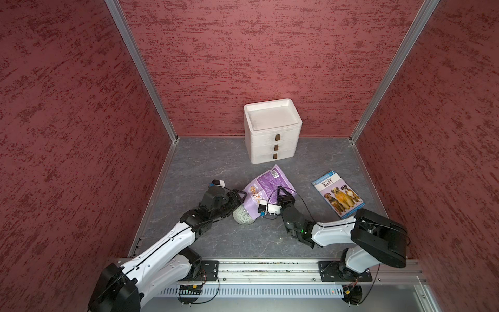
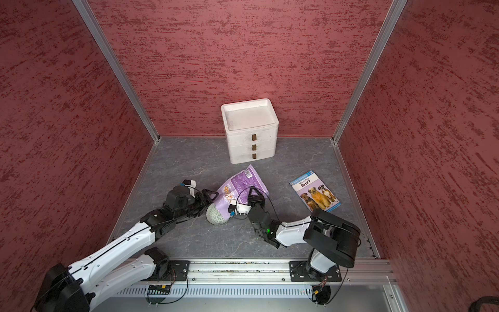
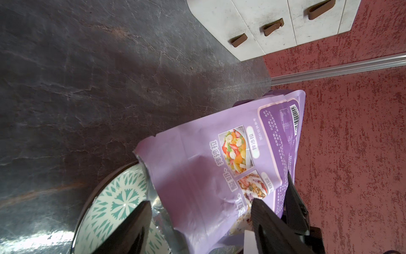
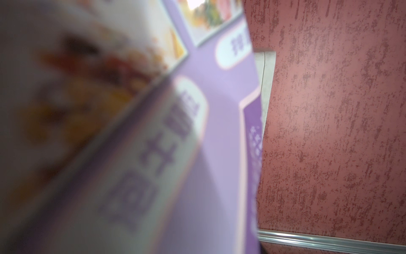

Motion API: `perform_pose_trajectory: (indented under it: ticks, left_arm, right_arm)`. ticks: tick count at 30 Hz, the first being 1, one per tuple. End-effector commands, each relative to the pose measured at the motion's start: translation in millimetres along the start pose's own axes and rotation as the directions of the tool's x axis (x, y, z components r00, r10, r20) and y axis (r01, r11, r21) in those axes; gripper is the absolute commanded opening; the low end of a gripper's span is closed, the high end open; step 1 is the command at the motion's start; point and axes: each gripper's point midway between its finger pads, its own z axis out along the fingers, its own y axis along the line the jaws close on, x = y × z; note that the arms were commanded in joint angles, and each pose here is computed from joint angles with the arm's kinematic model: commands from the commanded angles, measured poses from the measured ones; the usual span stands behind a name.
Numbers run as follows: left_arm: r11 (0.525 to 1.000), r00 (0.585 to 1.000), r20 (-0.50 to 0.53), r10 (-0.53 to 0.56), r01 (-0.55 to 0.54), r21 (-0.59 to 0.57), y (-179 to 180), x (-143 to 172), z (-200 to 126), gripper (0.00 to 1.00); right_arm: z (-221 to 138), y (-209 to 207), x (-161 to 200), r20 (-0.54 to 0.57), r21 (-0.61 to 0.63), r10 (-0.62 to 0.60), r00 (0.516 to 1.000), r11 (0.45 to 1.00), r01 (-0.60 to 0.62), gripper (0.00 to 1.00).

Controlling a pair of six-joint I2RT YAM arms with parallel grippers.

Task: Pour the oats into the breakfast bowl
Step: Pour the oats into the bowl.

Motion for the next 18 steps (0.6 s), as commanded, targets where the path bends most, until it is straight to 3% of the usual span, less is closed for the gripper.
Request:
perform_pose_trajectory:
  ticks: [1, 18]
  left_arm:
    - [1.0, 1.0, 0.002, 0.0, 0.0, 0.007, -1.4, 0.8, 2.2, 0.73]
    - [1.0, 1.0, -0.015, -0.007, 0.006, -0.017, 3.0, 6.3, 9.5, 0.7]
  right_arm:
    - [-8.3, -61.5, -8.3, 0.052, 0.177, 0.187, 0.981, 0.965, -0.193, 0.0]
    - [-12.5, -66.2, -20.4, 0.091, 0.226, 0.091, 0.992, 0.968, -0.11, 0.0]
